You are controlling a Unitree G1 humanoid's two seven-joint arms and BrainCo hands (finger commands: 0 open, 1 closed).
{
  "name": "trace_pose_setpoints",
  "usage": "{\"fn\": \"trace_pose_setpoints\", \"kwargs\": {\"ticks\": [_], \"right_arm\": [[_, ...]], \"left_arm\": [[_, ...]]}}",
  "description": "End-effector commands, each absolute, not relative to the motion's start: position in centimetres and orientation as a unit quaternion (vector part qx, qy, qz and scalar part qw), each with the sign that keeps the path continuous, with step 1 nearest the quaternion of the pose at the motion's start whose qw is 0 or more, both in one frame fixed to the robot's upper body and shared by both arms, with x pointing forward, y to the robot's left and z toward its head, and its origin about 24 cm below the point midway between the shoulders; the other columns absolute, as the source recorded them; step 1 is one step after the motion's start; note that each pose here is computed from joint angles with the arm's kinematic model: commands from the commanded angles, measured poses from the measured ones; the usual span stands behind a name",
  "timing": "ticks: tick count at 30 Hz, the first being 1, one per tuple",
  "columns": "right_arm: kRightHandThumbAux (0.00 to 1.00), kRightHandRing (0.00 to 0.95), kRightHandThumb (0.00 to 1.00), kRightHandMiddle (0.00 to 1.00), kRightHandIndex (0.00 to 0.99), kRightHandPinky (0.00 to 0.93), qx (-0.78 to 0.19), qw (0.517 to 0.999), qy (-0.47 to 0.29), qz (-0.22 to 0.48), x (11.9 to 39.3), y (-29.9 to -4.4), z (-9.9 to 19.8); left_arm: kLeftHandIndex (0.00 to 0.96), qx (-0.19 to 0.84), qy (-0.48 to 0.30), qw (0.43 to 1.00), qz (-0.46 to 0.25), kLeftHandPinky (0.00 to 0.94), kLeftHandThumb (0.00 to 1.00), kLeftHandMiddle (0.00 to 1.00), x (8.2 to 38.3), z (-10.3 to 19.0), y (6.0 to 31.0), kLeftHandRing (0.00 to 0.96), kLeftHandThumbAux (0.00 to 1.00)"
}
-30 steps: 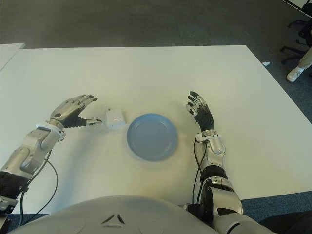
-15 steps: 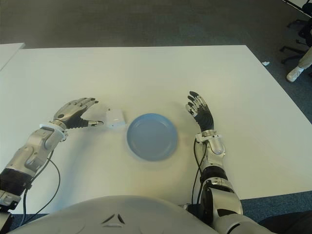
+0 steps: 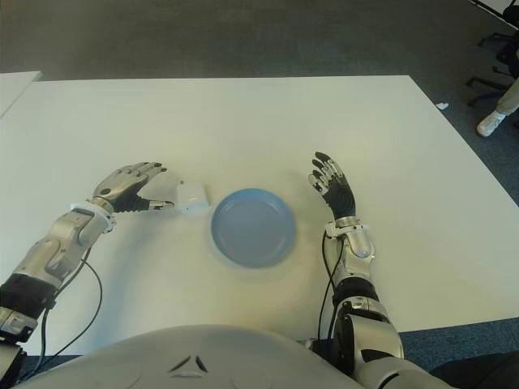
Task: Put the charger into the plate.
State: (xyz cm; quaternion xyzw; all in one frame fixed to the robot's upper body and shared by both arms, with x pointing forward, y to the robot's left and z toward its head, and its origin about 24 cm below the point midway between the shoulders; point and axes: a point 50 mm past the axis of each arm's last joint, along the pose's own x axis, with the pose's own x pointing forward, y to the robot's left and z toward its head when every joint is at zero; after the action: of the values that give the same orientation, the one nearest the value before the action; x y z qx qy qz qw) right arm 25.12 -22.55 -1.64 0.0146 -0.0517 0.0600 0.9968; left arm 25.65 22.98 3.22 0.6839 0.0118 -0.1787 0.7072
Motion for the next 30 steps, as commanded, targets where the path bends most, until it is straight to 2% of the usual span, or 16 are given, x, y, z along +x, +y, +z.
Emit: {"fn": "trace_pose_setpoints", "kwargs": {"ticks": [1, 22, 30], "right_arm": [[0.666, 0.080, 0.248, 0.101, 0.121, 0.065, 0.068, 0.996, 0.034, 0.042, 20.9, -20.6, -6.1], [0.666, 0.080, 0.248, 0.101, 0.121, 0.065, 0.067, 0.996, 0.033, 0.043, 20.6, -20.0, -6.2], [0.666, 0.080, 0.248, 0.101, 0.121, 0.065, 0.067, 0.996, 0.033, 0.043, 20.5, -19.7, -6.3]], "left_arm": [[0.003, 0.684, 0.008, 0.704, -0.190, 0.055, 0.360, 0.000, 25.7, 2.6, 22.4, 0.000, 0.217], [0.002, 0.692, -0.017, 0.693, -0.200, 0.055, 0.317, 0.002, 26.1, 2.9, 21.0, 0.000, 0.218], [0.007, 0.688, -0.031, 0.695, -0.208, 0.068, 0.342, 0.008, 26.6, 3.6, 20.1, 0.000, 0.221]]}}
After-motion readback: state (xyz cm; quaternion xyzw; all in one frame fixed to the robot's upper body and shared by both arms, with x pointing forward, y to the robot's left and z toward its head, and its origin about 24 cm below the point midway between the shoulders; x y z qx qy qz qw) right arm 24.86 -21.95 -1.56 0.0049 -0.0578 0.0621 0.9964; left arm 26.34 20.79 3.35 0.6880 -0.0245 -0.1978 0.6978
